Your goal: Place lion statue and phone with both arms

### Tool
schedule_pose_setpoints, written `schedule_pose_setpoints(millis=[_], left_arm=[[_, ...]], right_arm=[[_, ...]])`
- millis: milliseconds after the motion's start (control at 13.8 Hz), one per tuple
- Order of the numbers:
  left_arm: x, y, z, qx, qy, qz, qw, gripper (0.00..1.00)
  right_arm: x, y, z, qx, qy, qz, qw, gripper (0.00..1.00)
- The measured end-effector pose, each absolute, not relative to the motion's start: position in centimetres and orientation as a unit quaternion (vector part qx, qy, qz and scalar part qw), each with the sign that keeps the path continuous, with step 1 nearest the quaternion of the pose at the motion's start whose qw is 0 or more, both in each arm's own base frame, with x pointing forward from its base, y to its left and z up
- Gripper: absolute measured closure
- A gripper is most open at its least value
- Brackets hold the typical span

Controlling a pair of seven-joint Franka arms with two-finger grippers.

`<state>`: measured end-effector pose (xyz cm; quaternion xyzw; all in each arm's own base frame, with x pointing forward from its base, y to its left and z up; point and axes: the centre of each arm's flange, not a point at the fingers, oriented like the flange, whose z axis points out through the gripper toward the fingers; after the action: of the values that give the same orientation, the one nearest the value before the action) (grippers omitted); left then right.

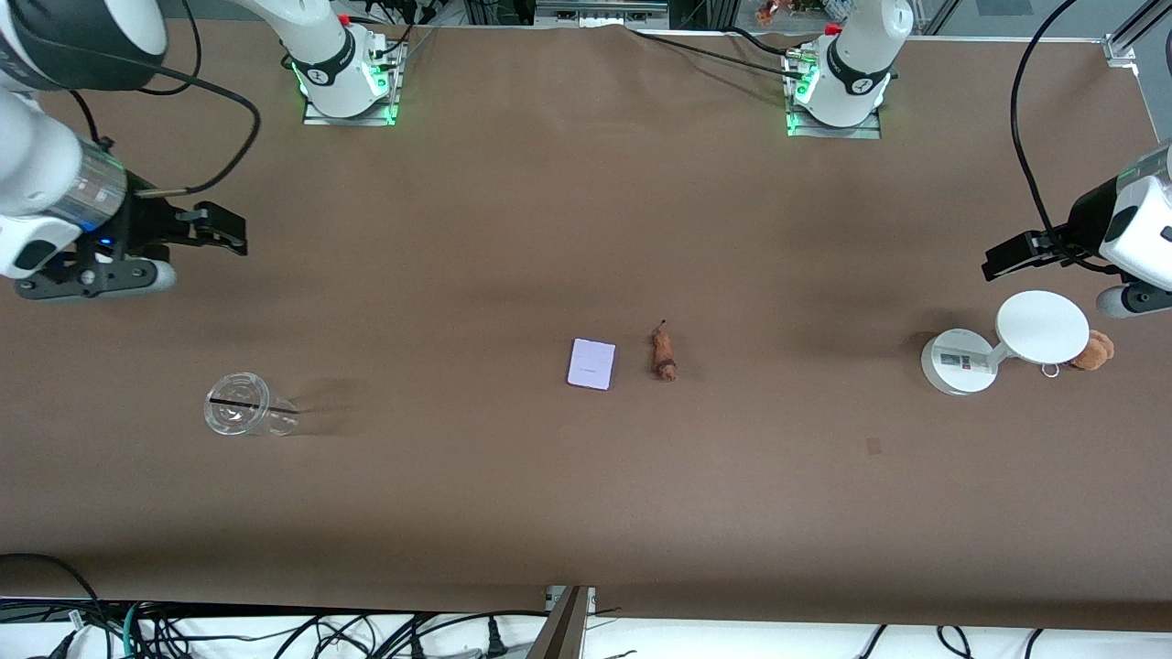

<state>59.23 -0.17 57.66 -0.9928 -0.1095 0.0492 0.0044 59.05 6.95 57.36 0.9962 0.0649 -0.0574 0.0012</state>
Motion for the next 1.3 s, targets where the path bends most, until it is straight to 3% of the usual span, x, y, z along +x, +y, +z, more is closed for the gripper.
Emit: schedule_pose_setpoints(millis=[942,1304], left_arm=[[60.9,-0.4,55.6,-0.993,-0.107,0.056,0.001,0.00],[62.6,-6.6,53.2,-0.993,-0.094,0.058,-0.040,0.00]], right_arm=[[59.0,6.3,56.8,0.996,0.067,-0.064,0.001,0.00],[59.0,6.4,56.5,0.996,0.068,-0.066,0.001,0.00]])
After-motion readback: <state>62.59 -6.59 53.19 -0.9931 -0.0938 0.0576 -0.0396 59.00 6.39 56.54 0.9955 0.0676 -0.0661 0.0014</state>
